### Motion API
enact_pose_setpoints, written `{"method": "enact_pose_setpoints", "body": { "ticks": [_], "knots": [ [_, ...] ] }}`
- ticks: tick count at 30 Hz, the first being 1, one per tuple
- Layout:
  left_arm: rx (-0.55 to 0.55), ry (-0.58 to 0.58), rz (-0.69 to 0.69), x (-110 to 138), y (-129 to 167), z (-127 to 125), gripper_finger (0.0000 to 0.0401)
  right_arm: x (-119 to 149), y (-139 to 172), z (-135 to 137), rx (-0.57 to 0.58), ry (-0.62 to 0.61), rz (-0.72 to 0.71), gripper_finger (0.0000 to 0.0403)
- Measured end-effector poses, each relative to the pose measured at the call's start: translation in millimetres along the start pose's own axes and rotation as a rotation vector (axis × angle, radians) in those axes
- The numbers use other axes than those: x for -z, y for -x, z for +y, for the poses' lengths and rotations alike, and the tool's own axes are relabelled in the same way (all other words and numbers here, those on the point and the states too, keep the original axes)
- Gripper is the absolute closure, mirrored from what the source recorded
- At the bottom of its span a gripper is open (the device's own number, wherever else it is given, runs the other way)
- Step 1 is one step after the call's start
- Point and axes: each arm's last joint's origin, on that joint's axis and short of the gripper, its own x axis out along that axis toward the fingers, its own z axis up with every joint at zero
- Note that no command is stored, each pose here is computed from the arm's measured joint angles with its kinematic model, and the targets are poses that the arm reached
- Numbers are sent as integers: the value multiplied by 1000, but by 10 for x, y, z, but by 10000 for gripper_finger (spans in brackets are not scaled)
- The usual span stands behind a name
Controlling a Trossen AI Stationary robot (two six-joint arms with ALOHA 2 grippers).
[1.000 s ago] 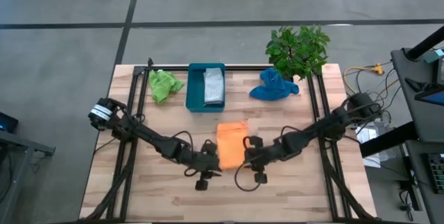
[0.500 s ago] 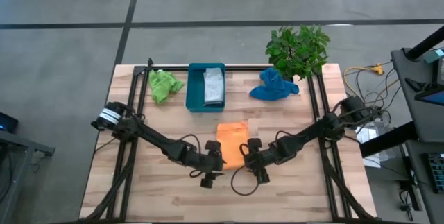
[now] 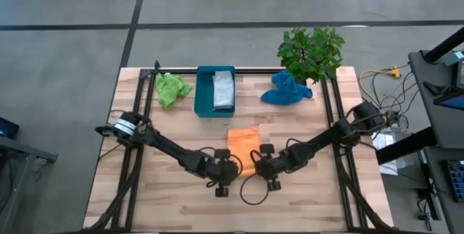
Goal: Fold microfiber towels
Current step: Fold the orange microfiber cloth
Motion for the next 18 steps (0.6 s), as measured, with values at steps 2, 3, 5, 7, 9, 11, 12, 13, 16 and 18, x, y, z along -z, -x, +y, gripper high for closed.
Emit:
{"method": "enact_pose_setpoints", "body": {
  "ticks": [2,3,5,7,9,11,12,13,16,18],
  "knots": [
    [3,2,-5,-27,15,-6,330,-28,16,1,0,-2,-2,333],
    [6,4,-11,-43,29,-9,351,-44,23,3,-2,-2,-4,350],
    [13,7,-17,-69,57,-13,386,-92,42,17,-29,-3,-6,381],
    [24,9,-22,-89,91,-13,392,-148,71,48,-89,-2,-4,387],
    [46,9,-17,-98,127,-15,392,-225,108,83,-148,-2,-19,388],
    [93,9,-11,-112,181,-24,396,-312,158,118,-212,-1,-42,389],
    [127,7,-5,-119,207,-33,398,-346,178,136,-243,1,-49,389],
    [165,6,-3,-130,228,-44,399,-369,193,154,-268,4,-51,389],
    [282,-3,-7,-178,329,-86,399,-417,237,230,-307,17,-62,389],
    [341,-28,-14,-196,380,-121,400,-454,271,277,-319,25,-74,390]
  ]
}}
